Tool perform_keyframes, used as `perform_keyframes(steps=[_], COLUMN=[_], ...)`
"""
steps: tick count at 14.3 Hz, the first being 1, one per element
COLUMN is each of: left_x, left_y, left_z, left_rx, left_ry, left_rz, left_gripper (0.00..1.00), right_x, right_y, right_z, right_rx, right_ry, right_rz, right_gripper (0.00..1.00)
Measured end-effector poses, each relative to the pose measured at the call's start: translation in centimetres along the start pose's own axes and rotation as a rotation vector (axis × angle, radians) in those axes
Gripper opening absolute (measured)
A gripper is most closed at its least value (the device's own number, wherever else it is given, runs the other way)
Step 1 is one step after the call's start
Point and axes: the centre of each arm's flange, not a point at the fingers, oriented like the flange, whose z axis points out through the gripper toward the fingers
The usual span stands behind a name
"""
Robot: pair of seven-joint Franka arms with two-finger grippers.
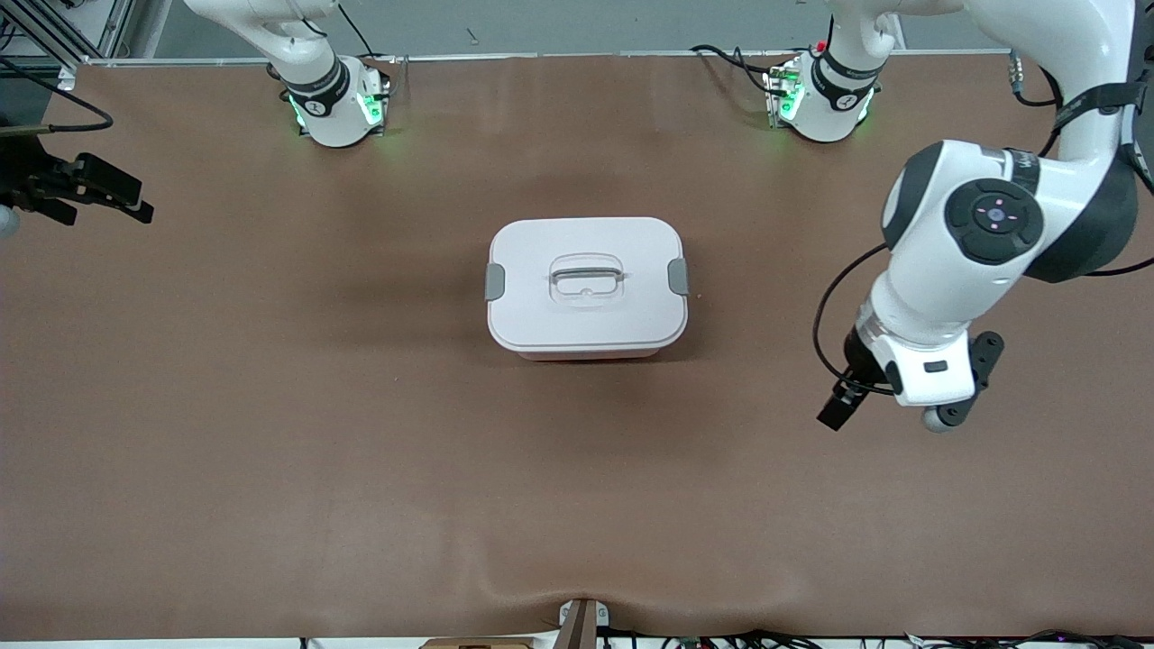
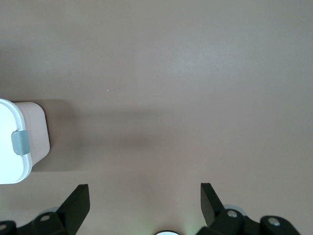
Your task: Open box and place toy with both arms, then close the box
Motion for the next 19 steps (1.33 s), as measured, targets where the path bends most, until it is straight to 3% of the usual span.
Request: perform_keyframes(steps=[3, 6, 14, 19], left_x=[3.5, 5.5, 6.6, 7.6], left_y=[-1.9, -4.2, -8.3, -11.4], left_z=[-1.2, -3.0, -8.4, -11.7], left_rx=[-0.026, 0.003, 0.019, -0.021], left_ry=[-0.008, -0.021, -0.113, -0.175], left_rz=[0.107, 0.195, 0.278, 0.378], left_gripper=[1.0, 1.0, 1.0, 1.0], right_x=[0.0, 0.0, 0.0, 0.0], right_y=[-0.1, -0.2, -0.1, -0.1], right_z=[0.0, 0.0, 0.0, 0.0], right_rx=[0.0, 0.0, 0.0, 0.0], right_ry=[-0.001, -0.001, -0.001, -0.001], right_rz=[-0.002, -0.004, -0.002, -0.002], right_gripper=[1.0, 1.0, 1.0, 1.0])
